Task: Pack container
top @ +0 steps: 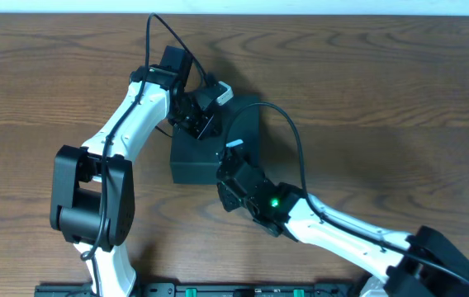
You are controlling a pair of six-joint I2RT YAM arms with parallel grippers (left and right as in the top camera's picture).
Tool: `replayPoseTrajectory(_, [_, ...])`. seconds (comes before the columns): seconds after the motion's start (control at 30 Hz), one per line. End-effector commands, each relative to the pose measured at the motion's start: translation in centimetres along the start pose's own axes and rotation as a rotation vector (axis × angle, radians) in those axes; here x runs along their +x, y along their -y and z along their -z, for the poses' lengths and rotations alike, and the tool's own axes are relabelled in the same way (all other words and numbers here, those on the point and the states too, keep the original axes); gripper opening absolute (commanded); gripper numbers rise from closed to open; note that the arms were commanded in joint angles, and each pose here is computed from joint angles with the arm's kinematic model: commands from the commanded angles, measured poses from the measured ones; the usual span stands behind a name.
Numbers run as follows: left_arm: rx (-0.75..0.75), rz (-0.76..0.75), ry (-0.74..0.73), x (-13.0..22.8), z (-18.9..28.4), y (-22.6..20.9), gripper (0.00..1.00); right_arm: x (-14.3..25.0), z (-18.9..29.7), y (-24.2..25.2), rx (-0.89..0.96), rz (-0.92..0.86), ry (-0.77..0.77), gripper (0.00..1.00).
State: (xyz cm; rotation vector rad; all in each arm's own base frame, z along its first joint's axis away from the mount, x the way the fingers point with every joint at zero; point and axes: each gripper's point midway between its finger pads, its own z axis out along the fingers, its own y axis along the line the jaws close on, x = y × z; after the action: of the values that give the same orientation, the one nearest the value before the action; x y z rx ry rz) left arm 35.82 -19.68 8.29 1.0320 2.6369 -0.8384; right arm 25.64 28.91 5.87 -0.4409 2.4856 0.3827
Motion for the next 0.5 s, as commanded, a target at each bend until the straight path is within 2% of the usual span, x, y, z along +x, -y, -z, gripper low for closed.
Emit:
replayPoseTrajectory(0.0, [-0.028, 0.042, -0.101, 3.0, -1.5, -1.3, 0.06, 1.0, -1.4, 0.8, 0.055, -0.027, -0.01, 0.02])
replayPoseTrajectory(0.3, [-0.027, 0.045, -0.101, 3.0, -1.5, -1.3, 0.06, 1.6, -4.8, 2.4, 0.161, -0.015, 0.027, 0.02])
replayPoseTrajectory(0.47, [-0.027, 0.046, -0.102, 3.0, -1.5, -1.3, 0.06, 0.7, -4.9, 1.9, 0.148, -0.039, 0.07, 0.01])
